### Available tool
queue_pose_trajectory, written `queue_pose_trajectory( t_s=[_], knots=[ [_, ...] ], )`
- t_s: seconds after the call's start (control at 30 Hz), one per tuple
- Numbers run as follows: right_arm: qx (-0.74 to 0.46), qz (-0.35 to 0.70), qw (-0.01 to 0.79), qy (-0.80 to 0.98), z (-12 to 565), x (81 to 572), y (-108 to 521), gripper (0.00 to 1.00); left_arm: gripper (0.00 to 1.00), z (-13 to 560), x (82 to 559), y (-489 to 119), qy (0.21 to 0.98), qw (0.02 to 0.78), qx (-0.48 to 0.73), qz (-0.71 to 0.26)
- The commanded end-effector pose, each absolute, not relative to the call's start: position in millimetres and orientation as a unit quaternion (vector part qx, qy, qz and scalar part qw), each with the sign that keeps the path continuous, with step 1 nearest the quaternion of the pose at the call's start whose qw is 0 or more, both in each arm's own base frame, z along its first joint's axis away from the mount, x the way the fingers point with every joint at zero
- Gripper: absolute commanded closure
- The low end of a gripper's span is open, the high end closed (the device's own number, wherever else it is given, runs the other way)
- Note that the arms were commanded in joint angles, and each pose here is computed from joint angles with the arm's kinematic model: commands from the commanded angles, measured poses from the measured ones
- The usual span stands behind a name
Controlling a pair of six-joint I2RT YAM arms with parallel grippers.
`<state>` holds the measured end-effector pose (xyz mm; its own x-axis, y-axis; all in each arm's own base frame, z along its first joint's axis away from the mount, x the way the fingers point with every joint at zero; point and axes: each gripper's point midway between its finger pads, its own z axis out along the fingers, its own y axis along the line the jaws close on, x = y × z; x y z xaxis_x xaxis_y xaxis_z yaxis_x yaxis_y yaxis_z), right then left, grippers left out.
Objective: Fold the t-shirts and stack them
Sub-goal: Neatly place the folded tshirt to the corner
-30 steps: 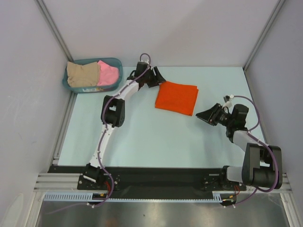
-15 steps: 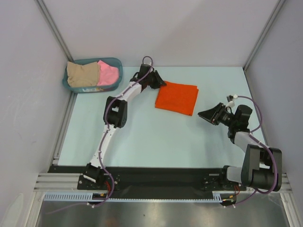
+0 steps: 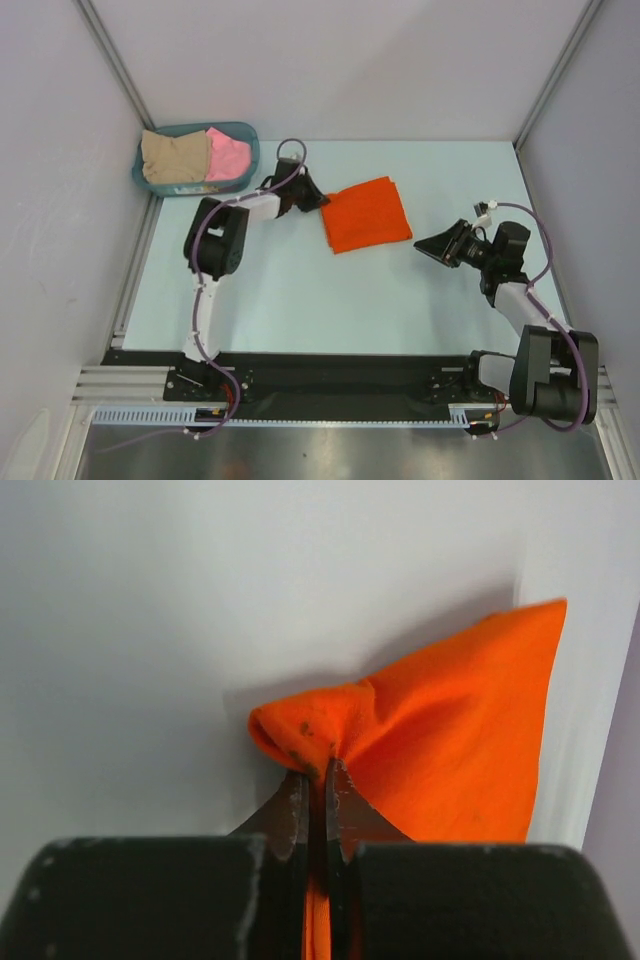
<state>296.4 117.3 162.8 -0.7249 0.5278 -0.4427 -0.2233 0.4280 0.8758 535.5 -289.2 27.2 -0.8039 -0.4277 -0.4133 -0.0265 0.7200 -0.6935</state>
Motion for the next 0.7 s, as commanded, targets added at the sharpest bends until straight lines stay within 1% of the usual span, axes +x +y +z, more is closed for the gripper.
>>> queue_pose_trajectory(
  t_s=[0.0,0.03,0.07,0.1,0.17,0.2,0.27,0.3,0.4,0.43,0.47,0.5,0.6,0.67],
  knots=[
    [0.066,0.524,0.374,0.763,184,293,127,0.71,1.00,31,504,-240,0.878,0.307,-0.199,-0.309],
    [0.057,0.525,0.378,0.761,189,290,131,0.71,1.00,29,496,-229,0.877,0.313,-0.217,-0.292],
    [0.055,0.525,0.377,0.761,191,288,133,0.71,1.00,52,491,-221,0.865,0.335,-0.229,-0.296],
    [0.051,0.526,0.377,0.761,193,287,135,0.71,1.00,28,464,-208,0.873,0.310,-0.257,-0.277],
    [0.040,0.527,0.374,0.762,197,281,141,0.71,1.00,31,449,-187,0.862,0.326,-0.291,-0.257],
    [0.036,0.528,0.374,0.762,198,279,143,0.71,1.00,31,426,-175,0.857,0.321,-0.314,-0.252],
    [0.027,0.529,0.370,0.763,199,273,148,0.71,1.00,29,411,-147,0.844,0.334,-0.357,-0.221],
    [0.026,0.530,0.369,0.763,199,272,149,0.71,1.00,30,393,-133,0.832,0.332,-0.389,-0.213],
    [0.015,0.533,0.367,0.762,203,266,156,0.71,1.00,19,361,-94,0.810,0.322,-0.460,-0.167],
    [0.015,0.533,0.367,0.762,203,265,157,0.71,1.00,32,357,-86,0.797,0.336,-0.474,-0.168],
    [0.014,0.532,0.370,0.762,205,266,157,0.71,1.00,30,349,-71,0.789,0.339,-0.491,-0.146],
    [-0.002,0.538,0.361,0.762,206,260,167,0.71,1.00,30,343,-65,0.779,0.343,-0.506,-0.142],
    [-0.008,0.541,0.355,0.762,207,260,172,0.71,1.00,37,321,-35,0.744,0.351,-0.558,-0.109],
    [-0.012,0.541,0.352,0.763,206,259,174,0.71,1.00,49,315,-17,0.715,0.369,-0.583,-0.113]
  ],
)
